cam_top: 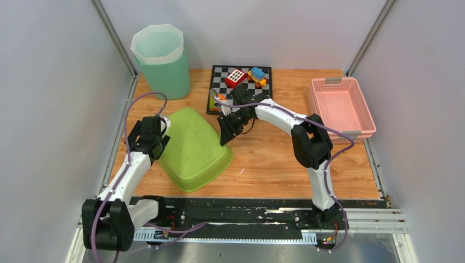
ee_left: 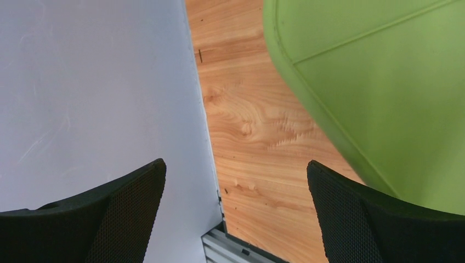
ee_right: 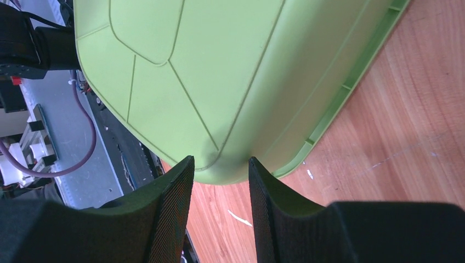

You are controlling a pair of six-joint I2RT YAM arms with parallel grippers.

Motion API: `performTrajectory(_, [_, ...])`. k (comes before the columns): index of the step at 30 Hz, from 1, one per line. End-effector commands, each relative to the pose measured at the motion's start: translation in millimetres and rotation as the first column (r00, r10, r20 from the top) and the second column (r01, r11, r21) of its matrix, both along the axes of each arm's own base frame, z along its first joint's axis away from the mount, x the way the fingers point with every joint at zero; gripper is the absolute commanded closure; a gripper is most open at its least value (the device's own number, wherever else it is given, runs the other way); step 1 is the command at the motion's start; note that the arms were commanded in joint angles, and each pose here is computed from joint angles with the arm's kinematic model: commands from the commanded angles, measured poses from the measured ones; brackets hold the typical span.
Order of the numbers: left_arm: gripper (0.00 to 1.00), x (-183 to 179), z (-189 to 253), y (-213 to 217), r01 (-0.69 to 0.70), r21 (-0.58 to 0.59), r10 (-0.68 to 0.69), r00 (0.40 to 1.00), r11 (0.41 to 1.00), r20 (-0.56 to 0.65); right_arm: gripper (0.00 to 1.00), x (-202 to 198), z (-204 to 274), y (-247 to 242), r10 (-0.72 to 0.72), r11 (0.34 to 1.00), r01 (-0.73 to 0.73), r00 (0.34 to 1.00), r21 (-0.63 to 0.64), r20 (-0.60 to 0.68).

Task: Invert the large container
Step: Move the container to the center of the board.

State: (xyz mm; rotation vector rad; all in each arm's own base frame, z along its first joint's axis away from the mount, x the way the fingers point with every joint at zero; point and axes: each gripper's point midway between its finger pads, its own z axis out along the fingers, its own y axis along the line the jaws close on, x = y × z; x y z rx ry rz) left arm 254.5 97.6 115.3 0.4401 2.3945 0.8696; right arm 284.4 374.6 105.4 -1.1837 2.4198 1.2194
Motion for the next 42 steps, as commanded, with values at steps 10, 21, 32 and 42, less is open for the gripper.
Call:
performTrajectory(10, [0.0,40.1,-14.0,3.0,-0.041,-0.031,0.042,0.997,0.999,0.06,0.56,-35.5,-15.3,16.5,0.088,0.995,-0.077,0.983,0.068,-0.164])
performTrajectory(21, [0.0,44.0,-16.0,26.5,-0.116,-0.022,0.117,0.992,0.993,0.054,0.56,-79.9,-17.8,46.7,0.211,0.976,-0.197,0.961,0.09,-0.18])
performTrajectory(32, [0.0,62.6,-8.2,35.6,-0.156,-0.026,0.157,0.986,0.987,0.055,0.56,-84.4,-8.6,66.1,0.252,0.964,-0.235,0.956,0.123,-0.152])
performTrajectory(42, [0.0,76.2,-15.7,36.6,-0.161,-0.031,0.161,0.987,0.987,0.019,0.55,-78.4,-10.2,86.8,0.267,0.959,-0.253,0.958,0.127,-0.106])
